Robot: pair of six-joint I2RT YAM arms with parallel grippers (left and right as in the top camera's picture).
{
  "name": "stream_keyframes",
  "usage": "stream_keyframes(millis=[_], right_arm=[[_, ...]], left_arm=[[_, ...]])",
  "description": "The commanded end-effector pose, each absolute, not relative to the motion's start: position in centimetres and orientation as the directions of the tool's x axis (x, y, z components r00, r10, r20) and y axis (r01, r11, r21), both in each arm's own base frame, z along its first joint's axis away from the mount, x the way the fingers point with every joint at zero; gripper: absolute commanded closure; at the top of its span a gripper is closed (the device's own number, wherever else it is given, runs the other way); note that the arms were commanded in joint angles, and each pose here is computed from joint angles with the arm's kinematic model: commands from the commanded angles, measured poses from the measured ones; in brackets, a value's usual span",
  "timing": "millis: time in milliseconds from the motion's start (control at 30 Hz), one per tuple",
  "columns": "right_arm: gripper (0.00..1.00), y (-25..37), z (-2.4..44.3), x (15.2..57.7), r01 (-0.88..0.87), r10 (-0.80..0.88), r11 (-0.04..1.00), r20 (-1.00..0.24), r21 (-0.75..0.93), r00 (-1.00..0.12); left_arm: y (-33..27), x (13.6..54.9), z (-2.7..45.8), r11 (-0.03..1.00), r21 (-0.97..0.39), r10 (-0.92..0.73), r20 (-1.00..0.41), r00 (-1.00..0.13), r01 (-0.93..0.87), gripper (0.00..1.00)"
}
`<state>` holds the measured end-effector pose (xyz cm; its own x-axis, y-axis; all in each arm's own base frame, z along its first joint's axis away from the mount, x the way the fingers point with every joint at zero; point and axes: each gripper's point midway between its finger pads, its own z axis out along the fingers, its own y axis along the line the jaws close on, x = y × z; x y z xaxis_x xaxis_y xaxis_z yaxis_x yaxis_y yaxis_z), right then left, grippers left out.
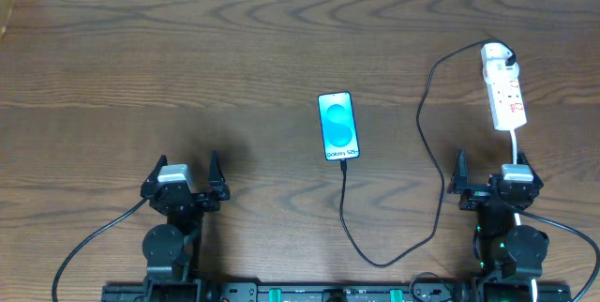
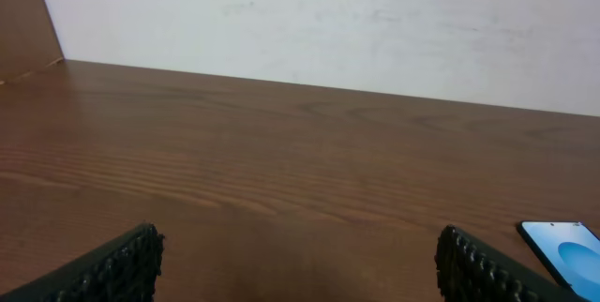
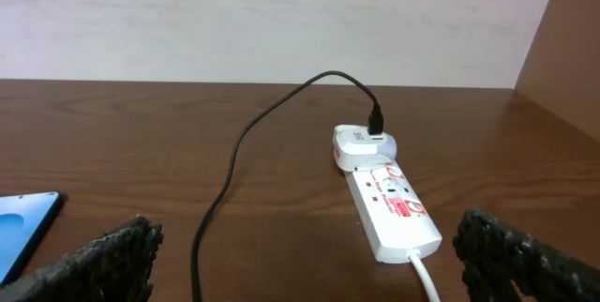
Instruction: Plug charger to phone and switch on socket
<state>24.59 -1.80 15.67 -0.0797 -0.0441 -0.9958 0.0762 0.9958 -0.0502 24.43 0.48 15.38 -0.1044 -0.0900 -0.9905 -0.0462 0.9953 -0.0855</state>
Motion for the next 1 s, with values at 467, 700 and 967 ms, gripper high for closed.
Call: stream_keyframes(millis=[467,700,967], right_arm=[[0.01,-1.4,16.0,24.54,0.102,-0.018,0.994,-0.998,-0.024,-0.063],[0.01,-1.05,15.98,24.57,0.083,-0.019,0.996,-0.998,-0.024,-0.063],[0.01,-1.05,15.97,24.57,0.083,-0.019,0.996,-0.998,-0.024,-0.064]], left_arm=[[0.7,24.36,13.58,0.995,-0.075,-0.084,-0.985,-0.153,-0.06,0.07],[0.7,24.36,13.58,0.995,-0.075,-0.084,-0.985,-0.153,-0.06,0.07],[0.7,24.36,13.58,0.995,-0.075,-0.083,-0.985,-0.153,-0.06,0.07]])
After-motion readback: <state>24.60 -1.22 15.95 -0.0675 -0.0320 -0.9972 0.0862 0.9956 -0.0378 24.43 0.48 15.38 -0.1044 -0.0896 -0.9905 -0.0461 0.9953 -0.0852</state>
